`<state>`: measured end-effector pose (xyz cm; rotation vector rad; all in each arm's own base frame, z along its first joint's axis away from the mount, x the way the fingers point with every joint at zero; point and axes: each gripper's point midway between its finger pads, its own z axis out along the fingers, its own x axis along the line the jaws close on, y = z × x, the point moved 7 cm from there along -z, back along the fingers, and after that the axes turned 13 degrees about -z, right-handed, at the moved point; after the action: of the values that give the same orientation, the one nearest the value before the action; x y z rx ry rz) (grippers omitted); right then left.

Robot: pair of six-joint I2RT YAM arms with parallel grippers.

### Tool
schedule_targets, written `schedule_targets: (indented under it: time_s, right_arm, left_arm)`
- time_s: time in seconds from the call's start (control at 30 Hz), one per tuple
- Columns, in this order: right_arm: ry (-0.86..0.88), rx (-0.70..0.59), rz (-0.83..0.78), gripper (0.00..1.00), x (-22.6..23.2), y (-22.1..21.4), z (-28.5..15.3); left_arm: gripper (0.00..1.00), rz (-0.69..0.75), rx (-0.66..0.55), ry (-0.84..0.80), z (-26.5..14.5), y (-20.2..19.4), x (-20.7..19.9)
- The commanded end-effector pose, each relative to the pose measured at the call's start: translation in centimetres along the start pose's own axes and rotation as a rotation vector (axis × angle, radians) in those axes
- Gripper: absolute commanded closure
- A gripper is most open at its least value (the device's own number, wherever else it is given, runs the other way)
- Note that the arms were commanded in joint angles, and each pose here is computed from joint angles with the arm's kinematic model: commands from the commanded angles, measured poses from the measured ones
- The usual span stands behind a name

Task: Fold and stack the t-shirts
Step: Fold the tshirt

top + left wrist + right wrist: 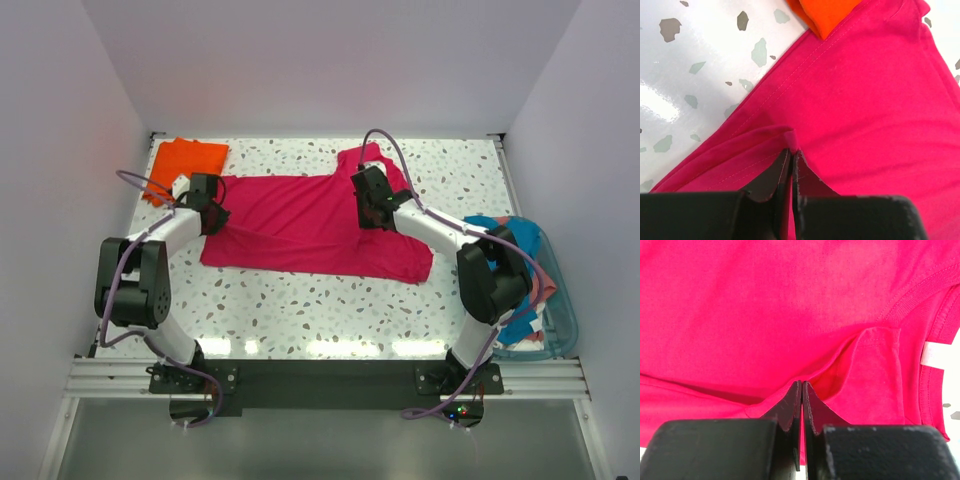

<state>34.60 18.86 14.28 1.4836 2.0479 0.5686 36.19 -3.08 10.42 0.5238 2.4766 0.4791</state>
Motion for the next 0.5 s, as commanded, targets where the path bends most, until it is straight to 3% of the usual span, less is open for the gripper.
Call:
schedule_targets:
  time_s: [0.0, 0.47]
  right_arm:
    - [-0.015, -0.110, 0.013, 1.00, -0.5, 2.0, -1.5]
    - [-0.018, -0.170, 0.010, 1.00, -1.0, 2.0, -2.3]
  left_arm:
    - [1.00, -0.017, -0.058, -0.036, -1.4, 1.6, -0.9]
    - [1.00, -0.036, -0.077, -0.030, -1.9, 2.6, 0.2]
